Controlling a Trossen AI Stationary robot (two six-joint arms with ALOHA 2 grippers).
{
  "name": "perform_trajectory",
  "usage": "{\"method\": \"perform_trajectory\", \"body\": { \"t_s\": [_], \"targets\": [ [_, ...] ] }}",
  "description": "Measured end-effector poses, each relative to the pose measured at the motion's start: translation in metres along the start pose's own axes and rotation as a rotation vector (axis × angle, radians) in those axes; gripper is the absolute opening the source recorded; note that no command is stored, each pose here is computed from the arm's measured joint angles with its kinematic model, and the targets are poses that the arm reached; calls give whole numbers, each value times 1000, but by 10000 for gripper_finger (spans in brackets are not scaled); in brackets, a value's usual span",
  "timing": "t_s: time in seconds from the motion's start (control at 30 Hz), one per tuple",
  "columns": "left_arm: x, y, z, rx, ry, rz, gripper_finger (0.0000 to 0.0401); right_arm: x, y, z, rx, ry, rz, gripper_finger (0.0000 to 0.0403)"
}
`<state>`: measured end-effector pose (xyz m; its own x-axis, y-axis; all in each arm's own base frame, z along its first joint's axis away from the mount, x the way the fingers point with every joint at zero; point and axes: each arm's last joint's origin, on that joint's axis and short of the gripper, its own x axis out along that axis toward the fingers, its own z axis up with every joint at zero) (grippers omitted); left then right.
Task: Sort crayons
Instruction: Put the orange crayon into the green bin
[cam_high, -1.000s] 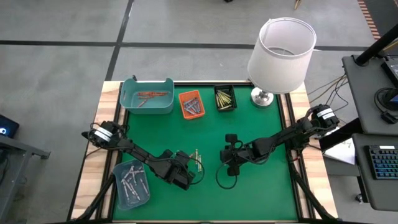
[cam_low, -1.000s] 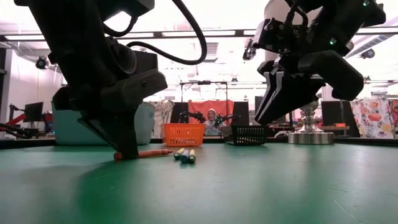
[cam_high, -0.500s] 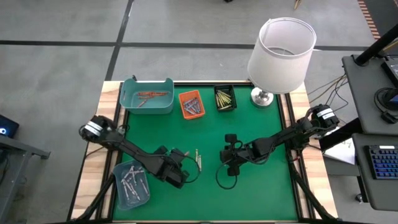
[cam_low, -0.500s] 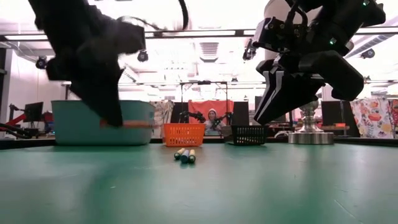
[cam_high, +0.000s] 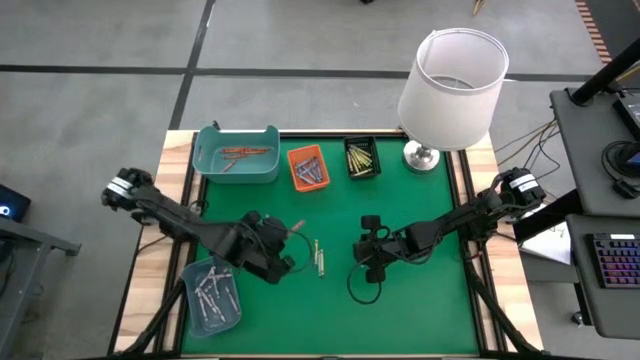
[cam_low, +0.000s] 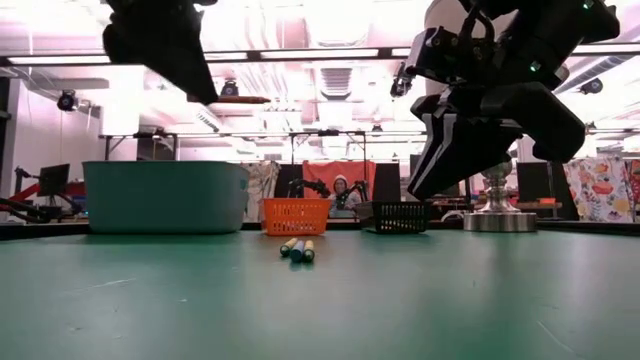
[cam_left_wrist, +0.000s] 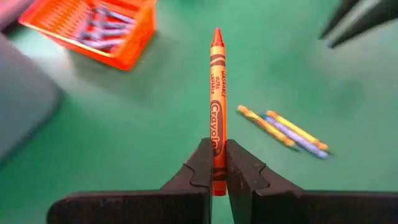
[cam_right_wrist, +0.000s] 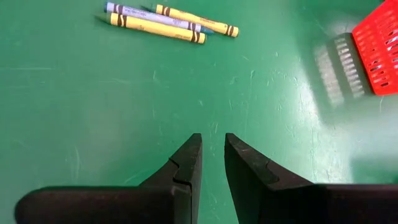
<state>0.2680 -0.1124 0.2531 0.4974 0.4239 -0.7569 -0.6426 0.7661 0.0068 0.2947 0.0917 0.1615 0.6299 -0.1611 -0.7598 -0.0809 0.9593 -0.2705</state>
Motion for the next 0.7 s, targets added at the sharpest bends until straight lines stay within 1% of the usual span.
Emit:
{"method": "perform_trajectory", "body": {
  "t_s": [0.13,0.23,0.3,0.43,0.5,0.63,0.7],
  "targets": [
    [-5,27,19,39,3,53,1,1,-3,6,-15,-58,-5,59],
    [-8,54,32,74,30,129,1,2,-10,14,-13,-131,-24,59],
    [-9,75,40,85,70,204,1,4,-15,18,-15,-168,-40,59],
    [-10,125,55,71,154,376,1,7,-30,25,-12,-228,-80,59],
    [-8,148,63,76,192,442,1,8,-39,27,-4,-247,-104,59],
    [1,195,80,59,274,520,1,11,-56,31,9,-290,-153,59],
    [8,216,86,35,329,508,1,12,-64,32,12,-303,-175,59]
  ]
}}
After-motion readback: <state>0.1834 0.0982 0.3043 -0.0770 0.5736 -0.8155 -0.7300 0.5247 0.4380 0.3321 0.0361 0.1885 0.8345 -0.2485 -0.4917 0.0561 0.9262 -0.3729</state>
